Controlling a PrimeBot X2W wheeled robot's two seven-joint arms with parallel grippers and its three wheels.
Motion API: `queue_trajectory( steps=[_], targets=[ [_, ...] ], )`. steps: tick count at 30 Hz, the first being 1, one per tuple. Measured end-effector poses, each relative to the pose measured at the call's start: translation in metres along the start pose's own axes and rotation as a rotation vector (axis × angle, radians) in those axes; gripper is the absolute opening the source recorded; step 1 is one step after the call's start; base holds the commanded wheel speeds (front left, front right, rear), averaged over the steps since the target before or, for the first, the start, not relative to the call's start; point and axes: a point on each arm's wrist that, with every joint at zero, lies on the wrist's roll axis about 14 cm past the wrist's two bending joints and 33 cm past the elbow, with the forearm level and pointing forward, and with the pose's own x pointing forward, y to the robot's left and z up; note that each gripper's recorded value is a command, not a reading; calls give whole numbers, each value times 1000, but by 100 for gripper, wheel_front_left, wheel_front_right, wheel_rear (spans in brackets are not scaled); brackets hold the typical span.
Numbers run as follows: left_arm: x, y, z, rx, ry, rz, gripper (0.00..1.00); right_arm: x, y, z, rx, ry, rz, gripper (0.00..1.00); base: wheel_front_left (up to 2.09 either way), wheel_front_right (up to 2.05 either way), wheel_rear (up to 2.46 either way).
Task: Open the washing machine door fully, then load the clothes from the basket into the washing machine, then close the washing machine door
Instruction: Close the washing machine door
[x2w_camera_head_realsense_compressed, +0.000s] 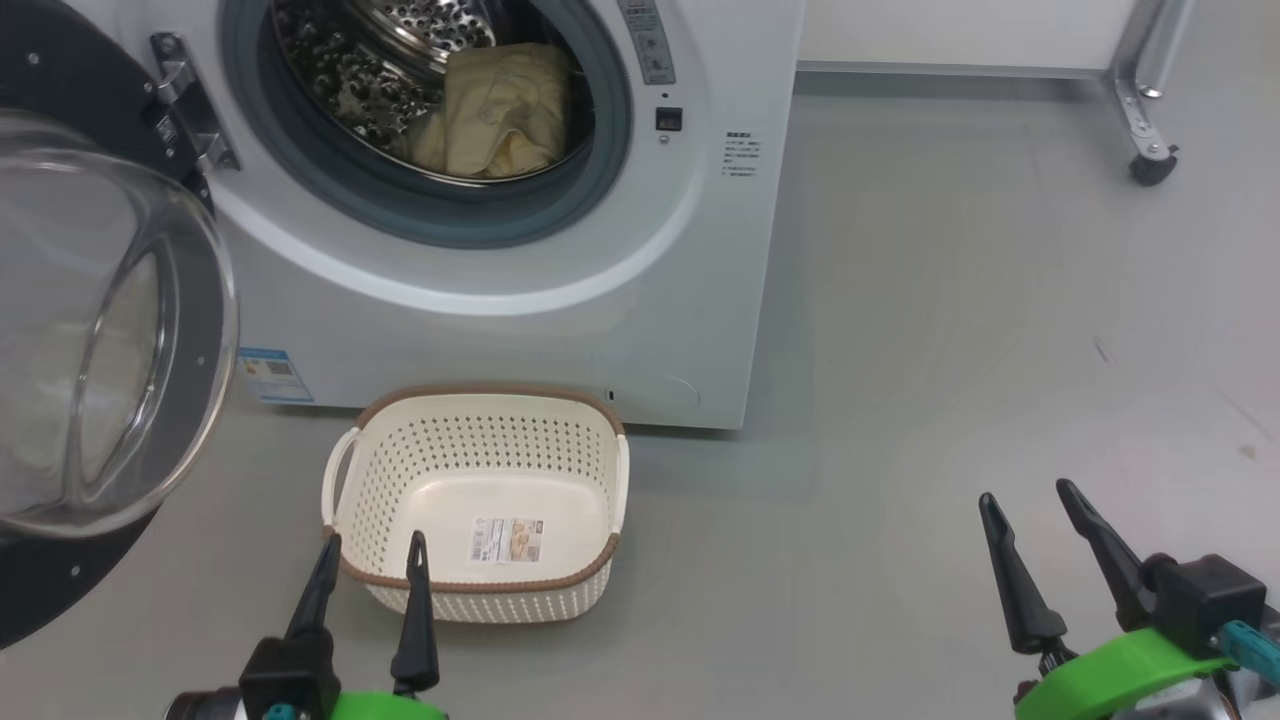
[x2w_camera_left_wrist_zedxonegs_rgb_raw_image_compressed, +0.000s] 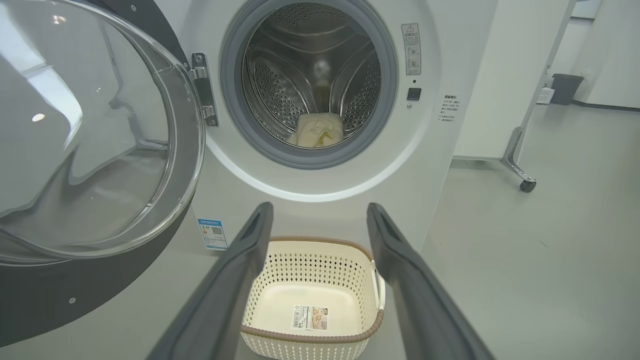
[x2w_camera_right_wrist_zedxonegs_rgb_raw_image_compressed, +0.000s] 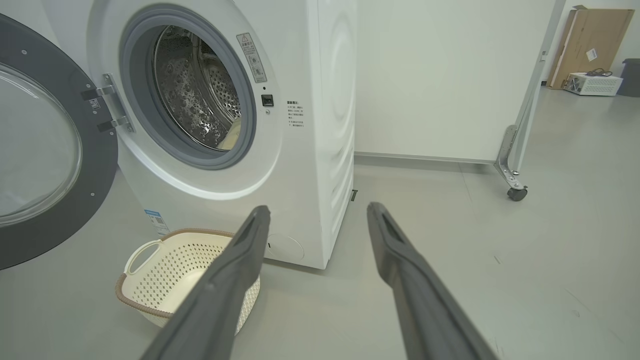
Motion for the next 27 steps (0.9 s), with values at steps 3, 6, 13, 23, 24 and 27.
queue_trajectory(
  steps=[3, 6, 13, 23, 24, 27],
  targets=[
    [-5, 9, 0, 3, 0, 29, 100, 6, 8, -1, 0, -1, 29, 100, 0, 0, 0],
    [-12, 19, 0, 5, 0, 65, 100, 14, 20, -2, 0, 3, 68, 100, 0, 0, 0],
    [-30, 47, 6, 12, -15, 165, 100, 31, 53, -4, 2, 10, 176, 100, 0, 0, 0],
    [-70, 87, 11, 23, -26, 327, 100, 48, 116, -7, 14, 21, 368, 100, 0, 0, 0],
    [-74, 91, 11, 24, -27, 342, 100, 49, 122, -8, 15, 23, 386, 100, 0, 0, 0],
    [-85, 100, 13, 32, -31, 383, 100, 51, 138, -10, 18, 29, 435, 100, 0, 0, 0]
  ],
)
